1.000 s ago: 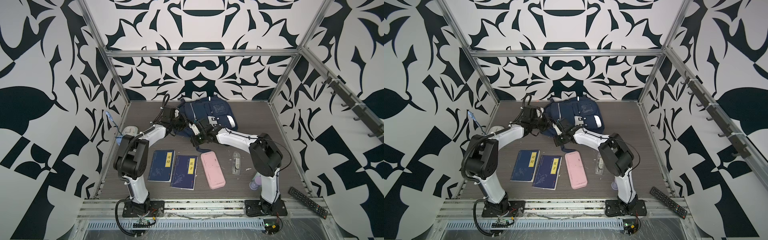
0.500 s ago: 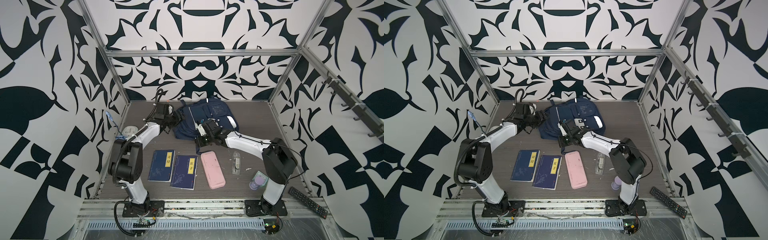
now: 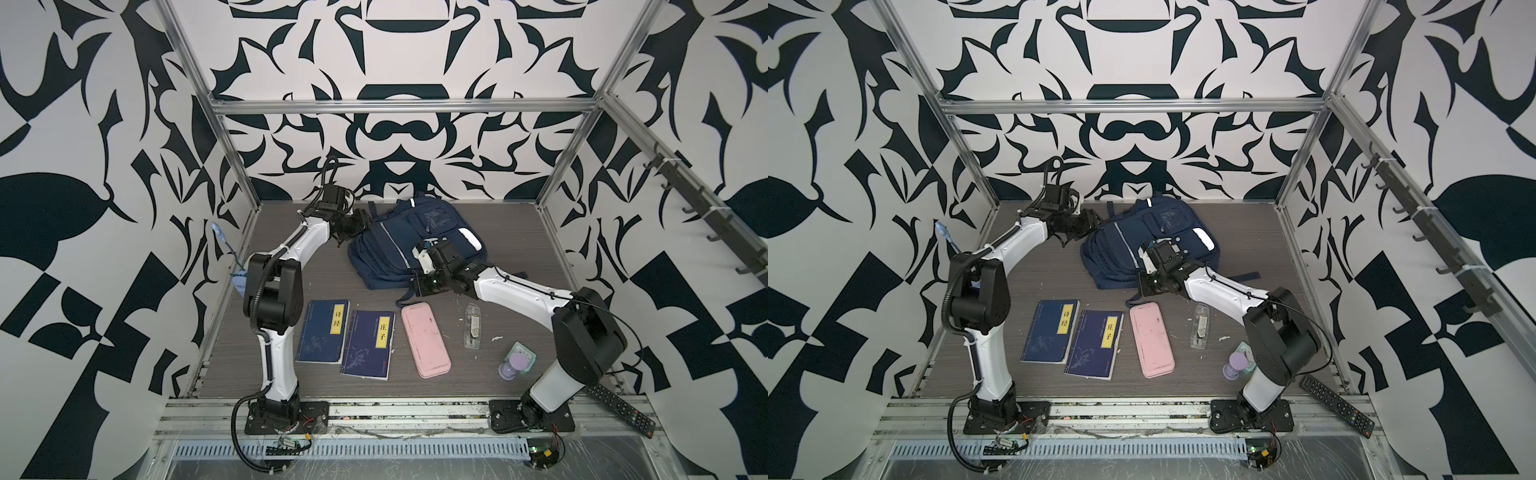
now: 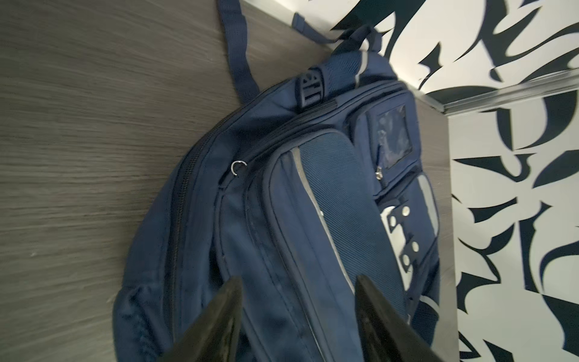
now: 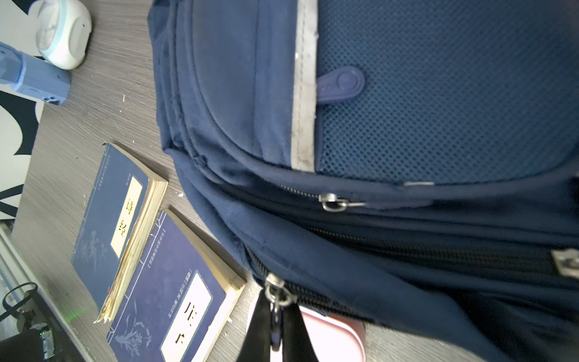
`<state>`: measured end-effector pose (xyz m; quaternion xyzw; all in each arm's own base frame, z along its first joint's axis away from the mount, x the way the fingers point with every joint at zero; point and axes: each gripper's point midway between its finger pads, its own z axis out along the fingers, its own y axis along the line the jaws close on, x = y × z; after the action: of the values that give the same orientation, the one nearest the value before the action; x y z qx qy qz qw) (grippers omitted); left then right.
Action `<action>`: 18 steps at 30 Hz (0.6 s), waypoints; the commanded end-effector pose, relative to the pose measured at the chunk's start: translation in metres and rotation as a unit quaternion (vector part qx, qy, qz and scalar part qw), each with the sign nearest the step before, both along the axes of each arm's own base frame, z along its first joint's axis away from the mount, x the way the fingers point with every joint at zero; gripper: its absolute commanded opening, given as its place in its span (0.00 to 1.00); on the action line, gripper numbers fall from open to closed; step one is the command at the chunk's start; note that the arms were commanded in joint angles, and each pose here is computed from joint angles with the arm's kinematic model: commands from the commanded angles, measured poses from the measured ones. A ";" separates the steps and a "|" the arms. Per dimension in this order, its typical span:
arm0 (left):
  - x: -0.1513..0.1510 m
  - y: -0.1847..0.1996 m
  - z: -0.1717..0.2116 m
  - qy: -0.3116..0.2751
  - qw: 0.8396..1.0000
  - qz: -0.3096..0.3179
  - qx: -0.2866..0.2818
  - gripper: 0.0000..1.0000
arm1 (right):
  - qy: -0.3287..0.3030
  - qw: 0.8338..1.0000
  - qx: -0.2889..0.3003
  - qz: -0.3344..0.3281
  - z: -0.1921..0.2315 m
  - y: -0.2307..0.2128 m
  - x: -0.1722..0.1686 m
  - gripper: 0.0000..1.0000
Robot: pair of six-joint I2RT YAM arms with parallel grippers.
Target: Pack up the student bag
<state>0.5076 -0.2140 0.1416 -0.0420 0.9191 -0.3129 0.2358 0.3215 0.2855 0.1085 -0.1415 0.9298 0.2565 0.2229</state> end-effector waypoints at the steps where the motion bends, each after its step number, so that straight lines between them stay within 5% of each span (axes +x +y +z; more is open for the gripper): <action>1: -0.013 -0.004 -0.017 0.041 0.999 -0.028 0.021 0.60 | -0.033 0.999 0.019 0.008 0.024 0.005 0.003 0.07; 12: 0.004 -0.034 -0.041 0.054 0.996 -0.053 -0.037 0.49 | -0.023 1.000 0.003 0.016 0.017 0.005 0.004 0.05; 15: 0.008 -0.040 -0.043 0.059 0.995 -0.052 -0.061 0.32 | -0.019 1.000 -0.006 0.017 0.013 0.005 0.006 0.05; 18: 0.011 -0.036 -0.042 0.060 0.994 -0.037 -0.084 0.01 | -0.018 1.000 -0.015 0.018 0.011 0.003 0.007 0.04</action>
<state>0.5171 -0.2429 0.0943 -0.0393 0.9176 -0.3579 0.1685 0.3174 0.2819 0.0978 -0.1532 0.9368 0.2385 0.2051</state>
